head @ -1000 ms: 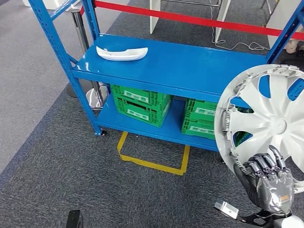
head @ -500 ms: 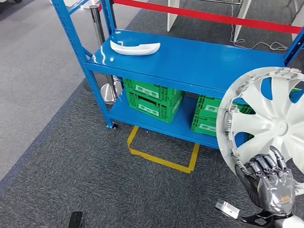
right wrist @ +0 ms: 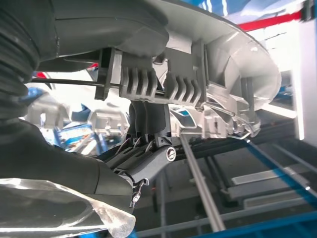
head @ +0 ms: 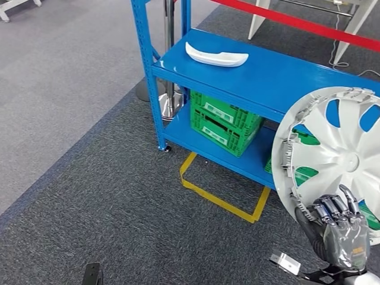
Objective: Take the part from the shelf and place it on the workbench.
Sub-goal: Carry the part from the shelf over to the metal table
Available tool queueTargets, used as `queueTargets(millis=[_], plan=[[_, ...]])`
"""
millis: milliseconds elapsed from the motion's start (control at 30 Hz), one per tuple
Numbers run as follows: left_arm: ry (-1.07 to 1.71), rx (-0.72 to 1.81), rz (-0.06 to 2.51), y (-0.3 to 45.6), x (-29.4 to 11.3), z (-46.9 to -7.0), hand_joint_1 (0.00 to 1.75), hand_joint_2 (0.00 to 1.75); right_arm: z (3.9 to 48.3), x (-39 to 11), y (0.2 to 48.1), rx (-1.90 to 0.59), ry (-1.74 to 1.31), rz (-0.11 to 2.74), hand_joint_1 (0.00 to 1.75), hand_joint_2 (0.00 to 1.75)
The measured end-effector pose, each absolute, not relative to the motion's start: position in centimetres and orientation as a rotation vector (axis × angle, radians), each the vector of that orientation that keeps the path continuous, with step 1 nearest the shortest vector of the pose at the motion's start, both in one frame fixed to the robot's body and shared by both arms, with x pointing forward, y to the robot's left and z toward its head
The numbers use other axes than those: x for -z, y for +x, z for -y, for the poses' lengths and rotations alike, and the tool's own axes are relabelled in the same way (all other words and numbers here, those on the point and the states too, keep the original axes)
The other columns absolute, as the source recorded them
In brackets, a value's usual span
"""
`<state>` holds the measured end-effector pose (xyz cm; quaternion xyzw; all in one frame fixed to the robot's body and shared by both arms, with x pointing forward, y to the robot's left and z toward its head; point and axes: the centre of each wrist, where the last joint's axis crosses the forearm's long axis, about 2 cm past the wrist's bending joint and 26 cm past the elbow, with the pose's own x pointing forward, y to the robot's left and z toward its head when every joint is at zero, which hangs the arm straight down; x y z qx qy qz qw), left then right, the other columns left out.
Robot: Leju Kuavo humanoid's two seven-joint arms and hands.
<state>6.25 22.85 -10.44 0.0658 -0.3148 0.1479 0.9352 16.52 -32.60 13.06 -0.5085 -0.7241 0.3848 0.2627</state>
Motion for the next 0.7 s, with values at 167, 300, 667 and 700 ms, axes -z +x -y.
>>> queueTargets(millis=[167,300,667,700], plan=[[0.133,-0.302,0.644,6.34,10.41,-22.79,0.00,0.00,32.67,-12.84,16.14,-1.047,-1.369,1.946,1.75,1.75],[0.132,-0.302,0.646,6.51,10.38,-22.75,0.00,0.00,32.72,-12.84,16.06,-1.049,-1.369,1.945,1.75,1.75],[0.136,-0.300,0.642,6.25,10.43,-22.83,0.00,0.00,32.77,-12.88,15.99,-1.050,-1.370,1.945,1.75,1.75],[0.136,-0.300,0.642,6.25,10.43,-22.85,0.00,0.00,32.77,-12.88,16.00,-1.050,-1.370,1.945,1.75,1.75]])
